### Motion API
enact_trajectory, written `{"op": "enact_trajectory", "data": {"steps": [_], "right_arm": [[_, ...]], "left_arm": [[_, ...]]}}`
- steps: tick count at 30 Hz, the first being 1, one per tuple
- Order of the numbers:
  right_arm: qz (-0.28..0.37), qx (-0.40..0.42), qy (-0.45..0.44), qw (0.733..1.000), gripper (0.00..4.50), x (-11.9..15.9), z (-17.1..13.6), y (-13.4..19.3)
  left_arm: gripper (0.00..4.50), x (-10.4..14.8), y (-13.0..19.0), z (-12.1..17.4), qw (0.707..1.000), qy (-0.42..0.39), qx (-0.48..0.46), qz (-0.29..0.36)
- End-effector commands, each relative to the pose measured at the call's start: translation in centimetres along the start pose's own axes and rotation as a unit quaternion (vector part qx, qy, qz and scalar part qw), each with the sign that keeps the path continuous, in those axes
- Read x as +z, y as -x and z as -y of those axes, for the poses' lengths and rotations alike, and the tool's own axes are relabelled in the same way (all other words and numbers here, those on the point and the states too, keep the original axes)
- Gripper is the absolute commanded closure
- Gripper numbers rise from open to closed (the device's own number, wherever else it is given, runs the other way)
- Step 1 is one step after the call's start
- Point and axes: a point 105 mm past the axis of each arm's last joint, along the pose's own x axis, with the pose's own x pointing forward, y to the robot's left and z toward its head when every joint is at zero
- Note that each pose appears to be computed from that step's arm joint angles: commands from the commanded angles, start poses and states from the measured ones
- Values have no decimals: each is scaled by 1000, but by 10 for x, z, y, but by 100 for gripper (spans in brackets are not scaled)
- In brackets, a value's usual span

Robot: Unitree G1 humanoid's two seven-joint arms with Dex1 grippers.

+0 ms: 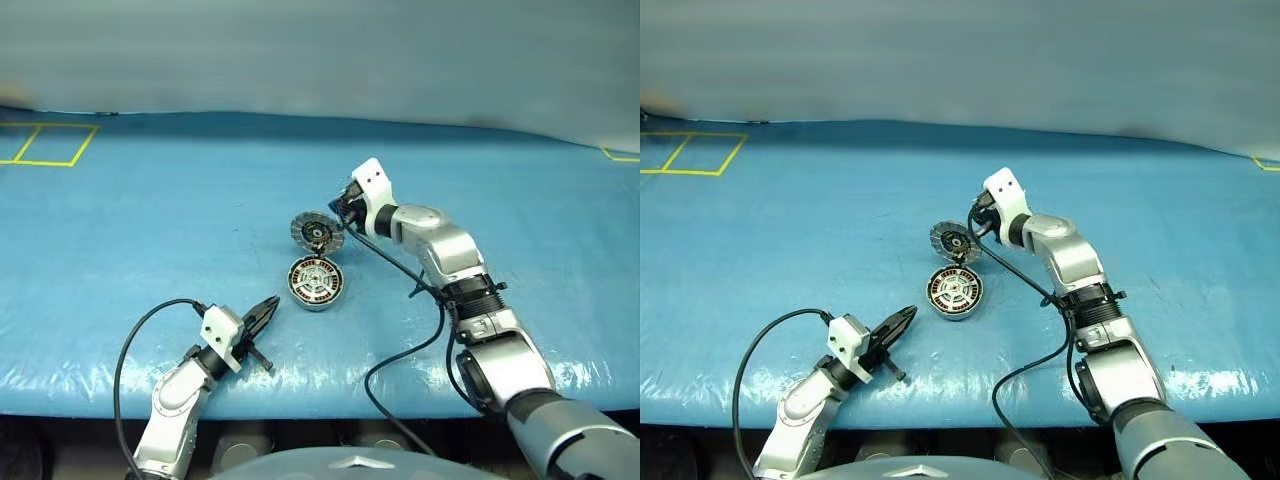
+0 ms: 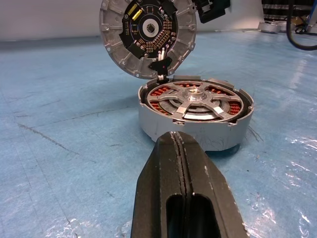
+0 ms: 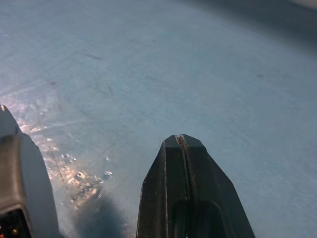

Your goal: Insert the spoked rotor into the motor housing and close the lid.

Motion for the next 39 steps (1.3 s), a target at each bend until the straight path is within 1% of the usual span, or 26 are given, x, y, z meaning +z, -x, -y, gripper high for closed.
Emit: {"op": "enact_trajectory", "data": {"steps": [1,5,11,15,18,25,28,31,33,35,37,39], "right_arm": [[25,54,-31,998,448,15,-5,-3],[5,134,-72,988,448,8,-23,-7],[-21,241,-114,964,448,-1,-52,-3],[-33,288,-122,949,448,-6,-68,2],[-46,297,-120,946,448,-14,-76,4],[-61,299,-120,945,448,-33,-91,9],[-56,288,-129,947,448,-38,-95,11],[-38,263,-127,956,448,-42,-97,15],[-4,254,-121,960,448,-33,-101,21],[45,225,-104,968,448,-18,-105,29],[82,183,-90,975,448,-6,-106,34],[107,112,-79,985,448,4,-104,38]], "left_arm": [[450,14,-3,2,1000,-14,-1,28],[450,15,-3,3,1000,-14,2,27],[450,14,-3,4,1000,-13,4,25],[450,15,-3,4,1000,-12,6,25],[450,15,-3,4,1000,-12,8,25],[450,13,-2,4,1000,-10,7,21],[450,13,-2,5,1000,-10,3,20],[450,13,-2,4,1000,-12,0,20],[450,13,-1,4,1000,-13,-1,19],[450,14,-1,3,1000,-15,-1,20],[450,14,-1,3,1000,-16,0,20],[450,14,0,2,1000,-17,0,19]]}}
